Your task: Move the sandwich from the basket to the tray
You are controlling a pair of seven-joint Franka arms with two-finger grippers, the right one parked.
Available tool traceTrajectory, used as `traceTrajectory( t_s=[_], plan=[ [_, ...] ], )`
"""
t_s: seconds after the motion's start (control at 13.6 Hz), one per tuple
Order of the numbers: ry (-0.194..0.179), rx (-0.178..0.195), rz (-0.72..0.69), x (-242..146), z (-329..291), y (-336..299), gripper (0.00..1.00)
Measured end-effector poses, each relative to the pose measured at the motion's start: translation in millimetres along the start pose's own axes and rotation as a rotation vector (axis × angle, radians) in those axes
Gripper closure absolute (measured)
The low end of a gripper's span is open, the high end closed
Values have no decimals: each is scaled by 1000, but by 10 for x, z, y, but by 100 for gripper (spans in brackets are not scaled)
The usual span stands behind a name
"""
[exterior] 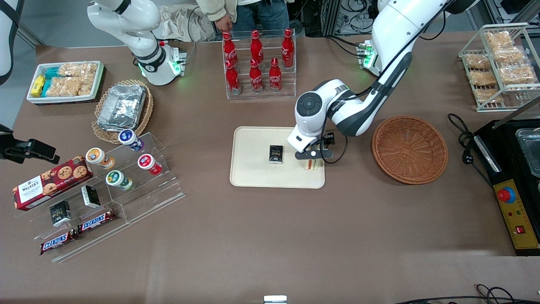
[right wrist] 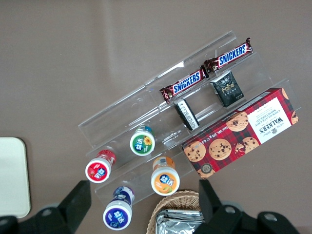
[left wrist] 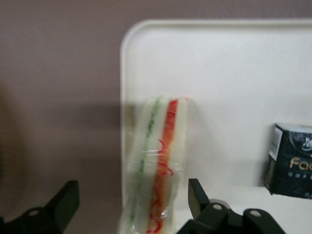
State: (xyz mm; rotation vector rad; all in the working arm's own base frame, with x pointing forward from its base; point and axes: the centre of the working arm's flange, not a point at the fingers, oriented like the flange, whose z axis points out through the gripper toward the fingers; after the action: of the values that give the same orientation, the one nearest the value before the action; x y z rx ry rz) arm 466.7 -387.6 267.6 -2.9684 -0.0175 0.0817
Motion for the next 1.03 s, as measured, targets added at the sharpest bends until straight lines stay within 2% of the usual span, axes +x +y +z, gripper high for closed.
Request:
traceTrajectory(
  t_s=[0.07,0.15,0.29,0.37,0.44,0.66,0.88,1.03],
  plan=[
    [10,0,-27,123,-222,-43,0],
    [28,-20,-62,253,-503,-109,0],
    [63,-84,-116,460,-1156,-362,0],
    [70,-113,-133,528,-1466,-560,0],
    [71,-126,-136,570,-1712,-773,0],
    [34,-135,-117,546,-2203,-1240,0],
    [11,-169,-92,487,-2694,-1753,0],
    [-6,-204,-113,488,-3035,-2431,0]
  ],
)
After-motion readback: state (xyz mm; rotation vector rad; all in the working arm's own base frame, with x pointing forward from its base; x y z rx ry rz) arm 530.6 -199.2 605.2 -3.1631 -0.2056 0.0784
